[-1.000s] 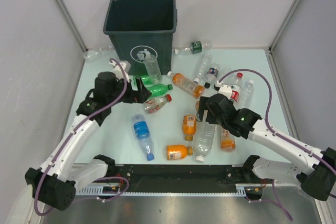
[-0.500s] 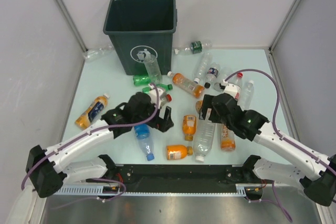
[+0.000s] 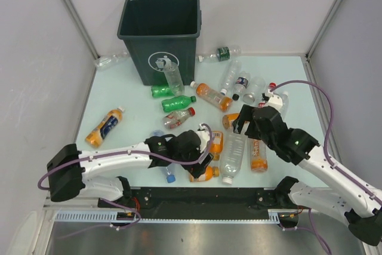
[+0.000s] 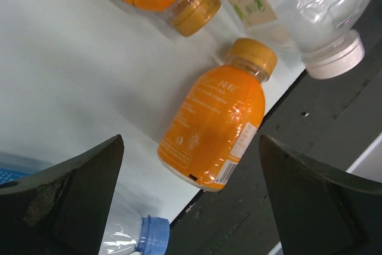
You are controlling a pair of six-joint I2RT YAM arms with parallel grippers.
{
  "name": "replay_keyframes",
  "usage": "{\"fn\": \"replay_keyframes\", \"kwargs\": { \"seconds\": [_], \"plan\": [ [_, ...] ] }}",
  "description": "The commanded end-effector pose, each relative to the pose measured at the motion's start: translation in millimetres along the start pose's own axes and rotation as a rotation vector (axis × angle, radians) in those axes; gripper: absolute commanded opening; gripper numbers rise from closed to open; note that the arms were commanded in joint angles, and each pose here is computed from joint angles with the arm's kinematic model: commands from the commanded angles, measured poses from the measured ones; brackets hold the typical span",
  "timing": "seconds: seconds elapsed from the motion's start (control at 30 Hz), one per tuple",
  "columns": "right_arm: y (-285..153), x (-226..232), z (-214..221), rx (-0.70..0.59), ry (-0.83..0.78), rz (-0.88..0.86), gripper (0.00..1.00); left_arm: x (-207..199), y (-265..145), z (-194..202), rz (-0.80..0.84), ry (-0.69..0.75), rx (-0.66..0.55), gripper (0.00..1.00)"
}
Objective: Put the plastic bottles in the bin
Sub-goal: Pick up the plastic bottle from the corner of the board.
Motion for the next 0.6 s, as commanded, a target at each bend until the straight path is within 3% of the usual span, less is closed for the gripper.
{"fn": "replay_keyframes", "kwargs": {
  "seconds": [0.0,0.57],
  "plan": [
    [-7,-4,-3,-0.021,0.035,0.006,0.96,-11,5,7,0.014,0.11,0.033,1.0],
    [-11,-11,-3,-0.035,0.042,0.036,0.97,-15,43,21,-0.069,0.241,0.185,0.99]
  ]
}}
Point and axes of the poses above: each gripper's point midway between its finger pads, its own y axis out along the fingers, its own x axis along the line the jaws close on, z = x × y, the point moved 9 cm from there along -y, back along the fingers
